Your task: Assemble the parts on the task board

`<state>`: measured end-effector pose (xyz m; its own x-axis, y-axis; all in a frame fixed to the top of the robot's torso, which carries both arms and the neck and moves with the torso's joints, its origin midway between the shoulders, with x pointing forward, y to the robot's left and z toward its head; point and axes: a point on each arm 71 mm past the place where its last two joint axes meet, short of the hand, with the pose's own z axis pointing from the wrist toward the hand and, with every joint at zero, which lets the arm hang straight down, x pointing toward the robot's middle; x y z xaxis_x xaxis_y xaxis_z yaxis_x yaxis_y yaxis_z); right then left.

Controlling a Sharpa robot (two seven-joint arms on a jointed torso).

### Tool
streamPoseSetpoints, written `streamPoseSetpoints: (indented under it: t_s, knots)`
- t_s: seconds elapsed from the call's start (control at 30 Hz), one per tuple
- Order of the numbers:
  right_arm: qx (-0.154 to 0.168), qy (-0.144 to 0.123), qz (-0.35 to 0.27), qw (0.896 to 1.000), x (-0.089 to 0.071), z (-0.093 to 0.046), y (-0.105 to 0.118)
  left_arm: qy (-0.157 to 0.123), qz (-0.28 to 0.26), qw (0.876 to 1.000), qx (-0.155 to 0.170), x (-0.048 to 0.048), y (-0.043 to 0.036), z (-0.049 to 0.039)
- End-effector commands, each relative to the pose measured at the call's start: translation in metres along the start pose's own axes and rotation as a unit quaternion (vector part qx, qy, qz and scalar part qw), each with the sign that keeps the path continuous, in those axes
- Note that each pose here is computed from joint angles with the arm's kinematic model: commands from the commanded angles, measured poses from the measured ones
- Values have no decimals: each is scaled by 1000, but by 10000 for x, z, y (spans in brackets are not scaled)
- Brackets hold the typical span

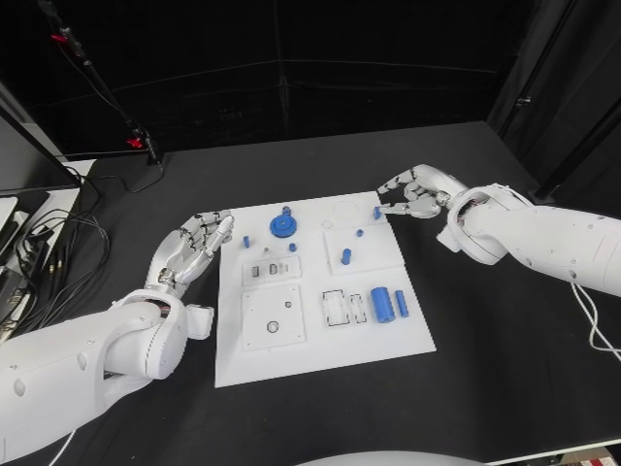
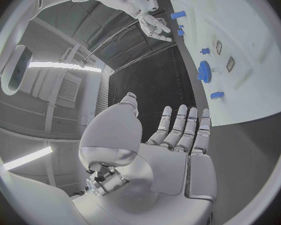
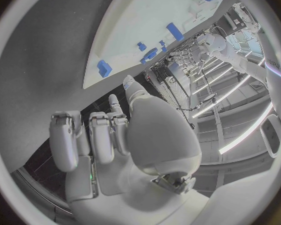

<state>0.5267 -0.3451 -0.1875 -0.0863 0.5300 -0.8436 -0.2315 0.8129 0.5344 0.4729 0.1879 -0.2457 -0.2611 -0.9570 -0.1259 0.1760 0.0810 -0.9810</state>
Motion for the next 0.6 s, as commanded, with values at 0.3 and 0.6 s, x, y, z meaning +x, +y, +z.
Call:
streamPoseSetpoints:
  t_s: [0.3, 0.6]
  knots:
    - [16, 24, -13, 1000, 44, 11, -30, 3, -1, 989, 149, 9, -229, -46]
    - [28, 16, -17, 999, 59, 44, -27, 3, -2, 989, 148, 4, -235, -58]
